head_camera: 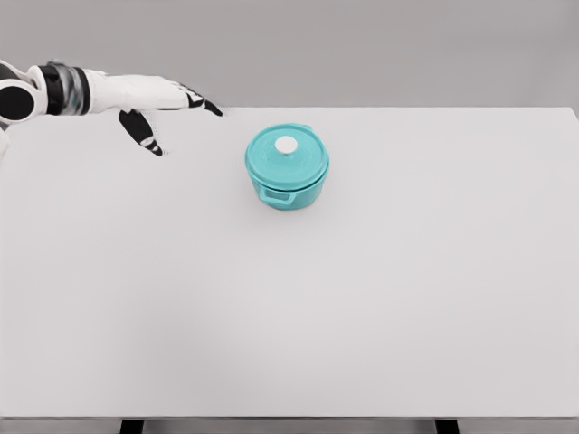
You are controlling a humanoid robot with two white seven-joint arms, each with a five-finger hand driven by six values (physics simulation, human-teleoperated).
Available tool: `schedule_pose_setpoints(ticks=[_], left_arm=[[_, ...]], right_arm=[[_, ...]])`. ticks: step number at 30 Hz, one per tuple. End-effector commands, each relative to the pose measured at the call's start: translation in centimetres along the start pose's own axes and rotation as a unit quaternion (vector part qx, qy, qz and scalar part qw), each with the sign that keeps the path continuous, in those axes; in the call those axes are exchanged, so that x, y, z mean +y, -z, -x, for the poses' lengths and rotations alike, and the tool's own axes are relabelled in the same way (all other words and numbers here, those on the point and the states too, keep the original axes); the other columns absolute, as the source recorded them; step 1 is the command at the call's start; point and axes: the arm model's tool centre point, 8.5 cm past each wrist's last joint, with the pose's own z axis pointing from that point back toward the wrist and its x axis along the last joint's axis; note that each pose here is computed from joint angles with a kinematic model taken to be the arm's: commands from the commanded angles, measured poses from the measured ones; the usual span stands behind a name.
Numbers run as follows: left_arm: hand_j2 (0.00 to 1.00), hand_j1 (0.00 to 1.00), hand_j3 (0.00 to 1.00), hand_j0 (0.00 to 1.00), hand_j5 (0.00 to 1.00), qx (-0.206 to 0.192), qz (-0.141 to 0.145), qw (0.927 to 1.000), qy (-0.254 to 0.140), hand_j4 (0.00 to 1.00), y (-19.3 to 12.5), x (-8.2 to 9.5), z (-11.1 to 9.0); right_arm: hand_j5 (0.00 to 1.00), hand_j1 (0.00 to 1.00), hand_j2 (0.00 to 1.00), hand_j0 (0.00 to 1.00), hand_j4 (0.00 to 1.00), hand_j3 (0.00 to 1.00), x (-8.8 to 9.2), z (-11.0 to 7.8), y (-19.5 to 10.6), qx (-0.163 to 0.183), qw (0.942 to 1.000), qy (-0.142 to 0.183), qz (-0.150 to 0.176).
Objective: Cover the pot with left arm
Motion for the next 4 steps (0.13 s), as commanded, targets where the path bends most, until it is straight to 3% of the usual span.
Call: schedule_pose_setpoints(ticks=[1, 4], left_arm=[[1.00, 1.00, 1.00, 1.00, 1.00, 0.020, -0.007, 0.9996, -0.020, 1.00, -2.04, -0.42, 1.65], [1.00, 1.00, 1.00, 1.00, 1.00, 0.023, -0.007, 0.9995, -0.023, 1.00, -2.12, -0.58, 1.86]], right_arm=[[1.00, 1.00, 1.00, 1.00, 1.00, 1.00, 0.00, 0.00, 0.00, 0.000, 1.0000, 0.000, 0.000], [1.00, 1.00, 1.00, 1.00, 1.00, 1.00, -0.07, -0.07, -0.01, -0.001, 1.0000, 0.000, 0.001]])
